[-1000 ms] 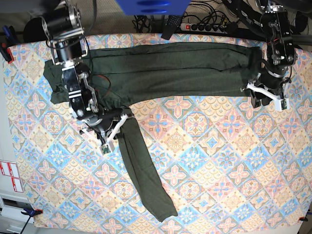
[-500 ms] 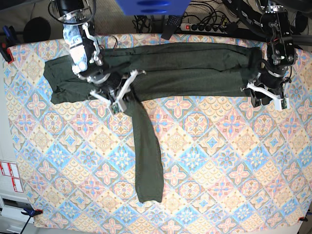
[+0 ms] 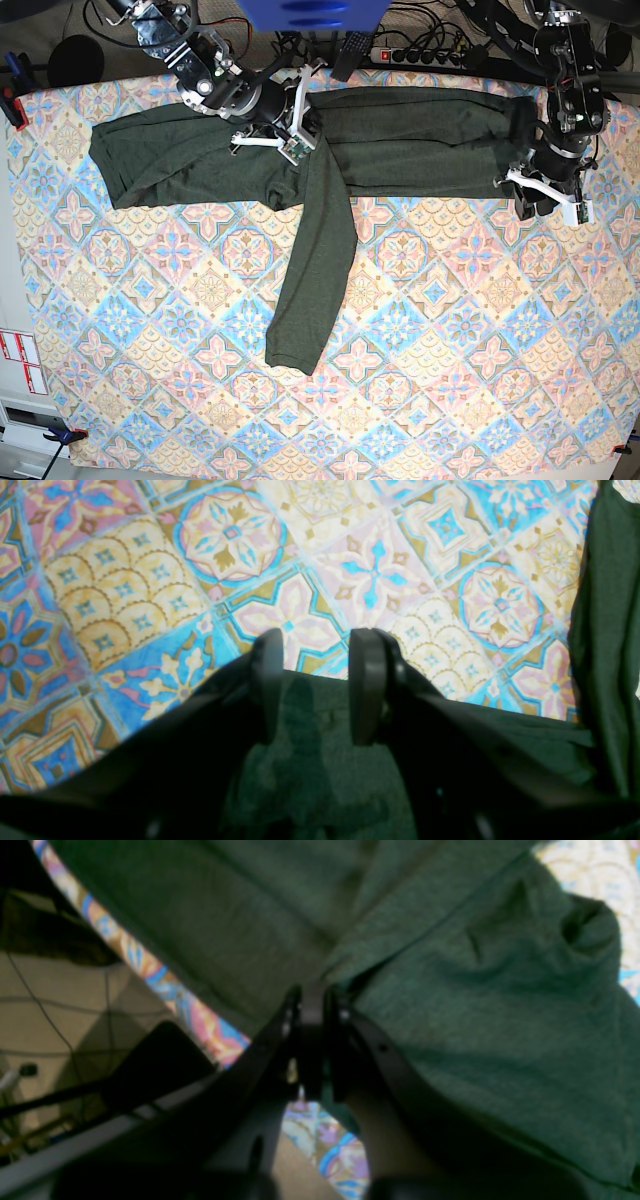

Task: Fold the T-shirt properly
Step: 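Grasp the sleeve with the right gripper and drag it onto the folded body, then grasp the sleeve cuff with the left gripper and lift it onto the body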

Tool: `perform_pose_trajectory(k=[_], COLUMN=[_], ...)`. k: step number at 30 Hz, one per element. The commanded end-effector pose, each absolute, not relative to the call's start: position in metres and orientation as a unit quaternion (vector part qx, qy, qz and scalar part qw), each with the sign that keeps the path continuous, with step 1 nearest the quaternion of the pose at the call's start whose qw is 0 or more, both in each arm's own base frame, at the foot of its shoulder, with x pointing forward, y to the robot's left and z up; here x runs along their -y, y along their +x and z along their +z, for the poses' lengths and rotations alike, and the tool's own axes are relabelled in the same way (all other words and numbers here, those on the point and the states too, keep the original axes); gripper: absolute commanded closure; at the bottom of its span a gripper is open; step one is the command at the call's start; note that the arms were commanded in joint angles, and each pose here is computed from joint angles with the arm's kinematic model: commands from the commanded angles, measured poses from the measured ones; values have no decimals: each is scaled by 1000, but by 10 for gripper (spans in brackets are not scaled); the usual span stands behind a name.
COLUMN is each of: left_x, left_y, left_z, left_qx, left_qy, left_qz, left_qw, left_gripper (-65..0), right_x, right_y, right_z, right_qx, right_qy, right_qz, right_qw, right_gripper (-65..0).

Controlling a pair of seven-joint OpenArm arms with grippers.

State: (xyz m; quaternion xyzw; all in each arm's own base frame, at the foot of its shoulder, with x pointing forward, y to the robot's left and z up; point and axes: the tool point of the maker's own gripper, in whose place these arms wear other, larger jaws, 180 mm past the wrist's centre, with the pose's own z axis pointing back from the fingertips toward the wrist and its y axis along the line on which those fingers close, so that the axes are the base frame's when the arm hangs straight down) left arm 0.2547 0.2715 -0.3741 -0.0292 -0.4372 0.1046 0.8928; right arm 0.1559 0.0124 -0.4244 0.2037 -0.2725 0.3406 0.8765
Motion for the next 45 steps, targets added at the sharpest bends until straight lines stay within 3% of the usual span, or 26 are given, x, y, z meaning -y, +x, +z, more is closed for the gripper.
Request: perform_pose_trajectory(k=[1,4,13,19,27,45], left_x=[-275,-275,-258,-223,-138,-63], left_y=[261,257,260,299,353,445], left_z=[-362,-365,-369,-352,-349,-404], left_qx=[456,451,447,474,449,377], left_qy=[-26,-26,-41,-74,-147,-221], left_qz=[98,98,82,44,-33,45], left_qw=[884,887,890,876,881,898], left_gripper=[-219,-219,-220,-223,-224,-224], right_x=[-15,-11,7,35,83,89], right_y=[163,172,173,202,239,248], right_z=[-416,-417,-425,-419,-399,-387], right_qx=[290,287,247,272,316,335], right_qy=[209,196,162,133,89,82], right_qz=[339,350,363,321,254,244], right_qw=[870,870,884,897,910,906], right_gripper=[-7,-26,-216,-201,-196,-196])
